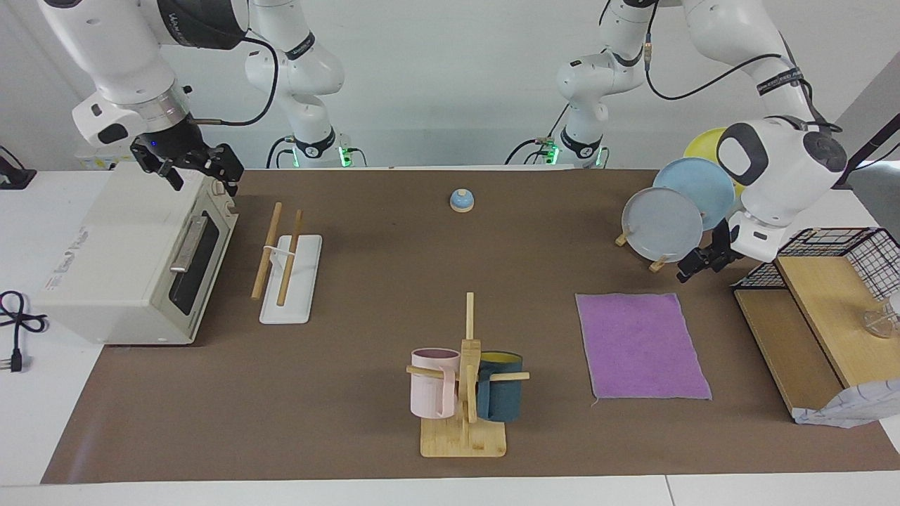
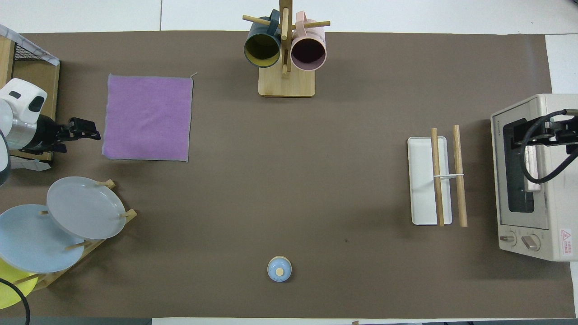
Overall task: Fold towel and hang on rack
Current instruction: 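Reach the left gripper to the purple towel's nearest edge and grasp it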
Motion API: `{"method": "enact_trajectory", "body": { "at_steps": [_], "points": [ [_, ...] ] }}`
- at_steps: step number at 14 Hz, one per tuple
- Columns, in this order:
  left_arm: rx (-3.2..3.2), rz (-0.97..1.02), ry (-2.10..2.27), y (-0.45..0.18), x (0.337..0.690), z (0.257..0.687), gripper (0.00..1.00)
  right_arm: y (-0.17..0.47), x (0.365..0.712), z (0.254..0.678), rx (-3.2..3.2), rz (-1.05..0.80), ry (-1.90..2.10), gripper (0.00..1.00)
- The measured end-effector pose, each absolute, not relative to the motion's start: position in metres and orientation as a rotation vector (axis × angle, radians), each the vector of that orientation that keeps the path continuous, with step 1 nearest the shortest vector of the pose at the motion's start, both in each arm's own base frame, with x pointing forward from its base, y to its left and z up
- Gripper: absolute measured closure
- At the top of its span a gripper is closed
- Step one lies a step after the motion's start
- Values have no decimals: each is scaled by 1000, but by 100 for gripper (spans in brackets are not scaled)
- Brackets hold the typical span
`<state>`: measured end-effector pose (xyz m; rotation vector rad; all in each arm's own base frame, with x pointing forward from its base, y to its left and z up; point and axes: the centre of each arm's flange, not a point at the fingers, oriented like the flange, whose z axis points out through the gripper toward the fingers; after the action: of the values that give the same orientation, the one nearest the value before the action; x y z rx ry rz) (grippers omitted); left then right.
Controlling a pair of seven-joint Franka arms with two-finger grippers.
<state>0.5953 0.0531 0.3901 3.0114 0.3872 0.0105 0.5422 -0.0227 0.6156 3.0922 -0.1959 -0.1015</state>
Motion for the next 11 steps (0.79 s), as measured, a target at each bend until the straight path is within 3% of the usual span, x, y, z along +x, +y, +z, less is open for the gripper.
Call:
{"method": "enact_trajectory", "body": {
  "at_steps": [11],
  "points": [
    [2999,39,451,58,594,318,4,-22,542,614,3100,-108,-196,0]
  ]
}}
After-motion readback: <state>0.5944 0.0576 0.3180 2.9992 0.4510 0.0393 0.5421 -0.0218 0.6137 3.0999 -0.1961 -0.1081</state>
